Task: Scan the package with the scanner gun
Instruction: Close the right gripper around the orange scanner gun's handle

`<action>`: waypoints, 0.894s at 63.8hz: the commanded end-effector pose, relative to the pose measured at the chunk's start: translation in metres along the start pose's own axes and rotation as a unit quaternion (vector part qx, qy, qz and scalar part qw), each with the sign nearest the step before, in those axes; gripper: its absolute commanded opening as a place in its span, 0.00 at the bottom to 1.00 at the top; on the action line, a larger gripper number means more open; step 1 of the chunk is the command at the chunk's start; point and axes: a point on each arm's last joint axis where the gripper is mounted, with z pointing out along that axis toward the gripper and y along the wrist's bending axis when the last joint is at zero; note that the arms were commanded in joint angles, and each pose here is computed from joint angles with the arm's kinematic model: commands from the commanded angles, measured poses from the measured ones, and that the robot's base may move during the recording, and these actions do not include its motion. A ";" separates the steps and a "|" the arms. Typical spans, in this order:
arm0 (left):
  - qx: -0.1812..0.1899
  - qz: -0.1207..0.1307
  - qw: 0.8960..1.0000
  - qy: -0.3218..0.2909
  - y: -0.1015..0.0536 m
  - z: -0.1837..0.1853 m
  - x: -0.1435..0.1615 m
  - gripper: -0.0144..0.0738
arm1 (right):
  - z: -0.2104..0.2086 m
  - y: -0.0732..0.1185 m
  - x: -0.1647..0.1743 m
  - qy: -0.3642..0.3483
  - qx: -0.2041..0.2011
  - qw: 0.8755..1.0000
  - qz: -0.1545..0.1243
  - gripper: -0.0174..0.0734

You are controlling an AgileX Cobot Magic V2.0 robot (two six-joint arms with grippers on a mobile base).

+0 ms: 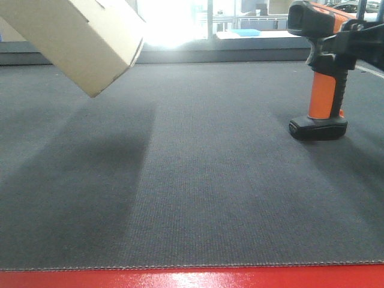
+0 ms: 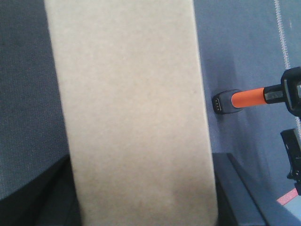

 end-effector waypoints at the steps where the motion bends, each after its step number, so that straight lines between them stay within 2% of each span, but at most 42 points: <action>1: 0.012 0.000 1.000 -0.013 -0.005 -0.007 -0.001 0.04 | 0.007 0.001 -0.002 -0.016 0.002 1.000 0.022 0.81; 57: 0.005 0.002 1.000 -0.012 -0.004 -0.007 0.000 0.04 | 0.060 0.009 0.003 -0.019 0.004 1.000 0.020 0.81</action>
